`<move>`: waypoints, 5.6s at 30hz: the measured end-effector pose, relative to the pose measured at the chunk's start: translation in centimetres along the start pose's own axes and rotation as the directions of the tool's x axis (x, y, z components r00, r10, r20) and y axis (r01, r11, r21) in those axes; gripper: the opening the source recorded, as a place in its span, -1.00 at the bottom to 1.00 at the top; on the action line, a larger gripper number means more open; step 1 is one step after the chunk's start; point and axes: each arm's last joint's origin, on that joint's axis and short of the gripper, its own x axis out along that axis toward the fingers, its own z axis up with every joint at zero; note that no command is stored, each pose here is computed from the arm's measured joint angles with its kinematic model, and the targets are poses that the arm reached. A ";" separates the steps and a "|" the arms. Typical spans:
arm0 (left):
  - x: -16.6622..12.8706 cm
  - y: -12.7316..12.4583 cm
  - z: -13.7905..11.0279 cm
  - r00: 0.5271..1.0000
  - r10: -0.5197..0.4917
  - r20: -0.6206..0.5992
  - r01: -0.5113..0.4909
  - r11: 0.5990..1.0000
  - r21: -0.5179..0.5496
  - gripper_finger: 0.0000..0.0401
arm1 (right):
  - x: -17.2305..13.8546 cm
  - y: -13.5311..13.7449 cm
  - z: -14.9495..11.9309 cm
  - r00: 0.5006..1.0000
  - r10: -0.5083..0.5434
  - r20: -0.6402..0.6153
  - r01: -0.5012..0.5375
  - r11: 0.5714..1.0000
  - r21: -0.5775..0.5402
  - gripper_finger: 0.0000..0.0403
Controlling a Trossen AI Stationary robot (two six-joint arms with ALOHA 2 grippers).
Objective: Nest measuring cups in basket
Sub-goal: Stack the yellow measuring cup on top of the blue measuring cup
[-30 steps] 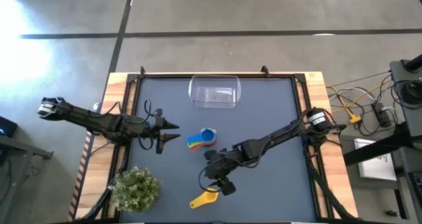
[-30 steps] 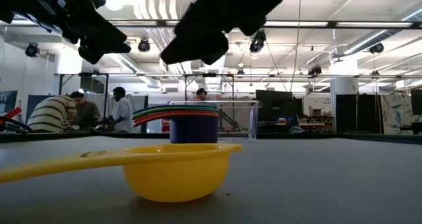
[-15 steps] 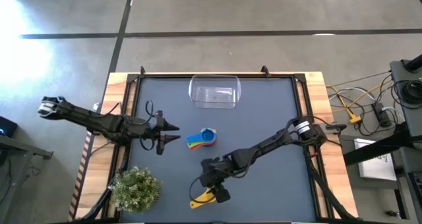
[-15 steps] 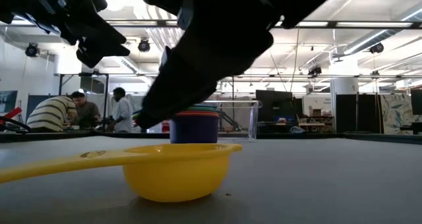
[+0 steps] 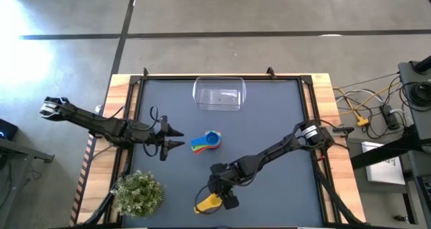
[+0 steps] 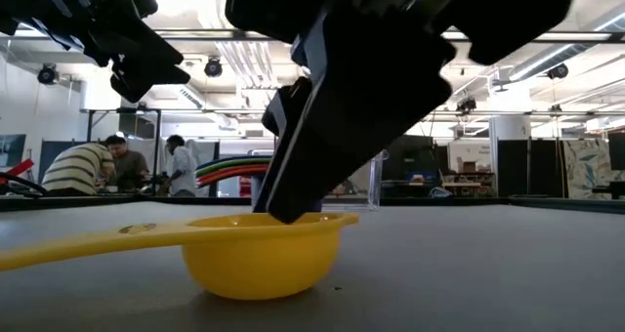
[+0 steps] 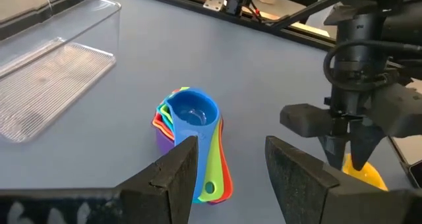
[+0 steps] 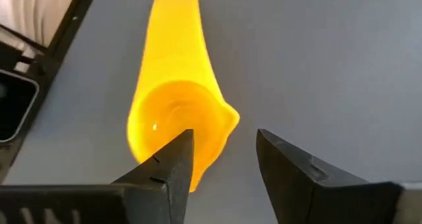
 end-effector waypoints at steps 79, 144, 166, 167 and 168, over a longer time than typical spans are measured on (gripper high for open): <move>0.2 -0.1 -0.1 1.000 0.002 -0.009 -0.002 1.000 0.007 -0.20 | -9.7 -7.2 1.5 0.909 -0.416 0.037 0.406 0.901 0.150 -0.95; 8.7 -3.1 4.9 0.922 0.257 -0.290 -0.200 0.957 0.212 0.30 | -20.3 -6.6 -10.0 0.682 -0.525 0.509 0.437 0.850 0.292 -0.68; 14.9 -2.1 2.9 0.733 0.330 -0.595 -0.273 0.944 0.186 0.69 | -20.5 -6.5 -10.3 0.663 -0.520 0.539 0.456 0.851 0.260 -0.66; 14.9 -2.1 2.9 0.730 0.331 -0.598 -0.273 0.943 0.189 0.69 | -20.5 -6.5 -10.3 0.663 -0.520 0.538 0.452 0.852 0.265 -0.66; 14.9 -2.1 2.9 0.729 0.331 -0.599 -0.273 0.943 0.190 0.69 | -20.5 -6.5 -10.4 0.666 -0.520 0.535 0.451 0.852 0.266 -0.66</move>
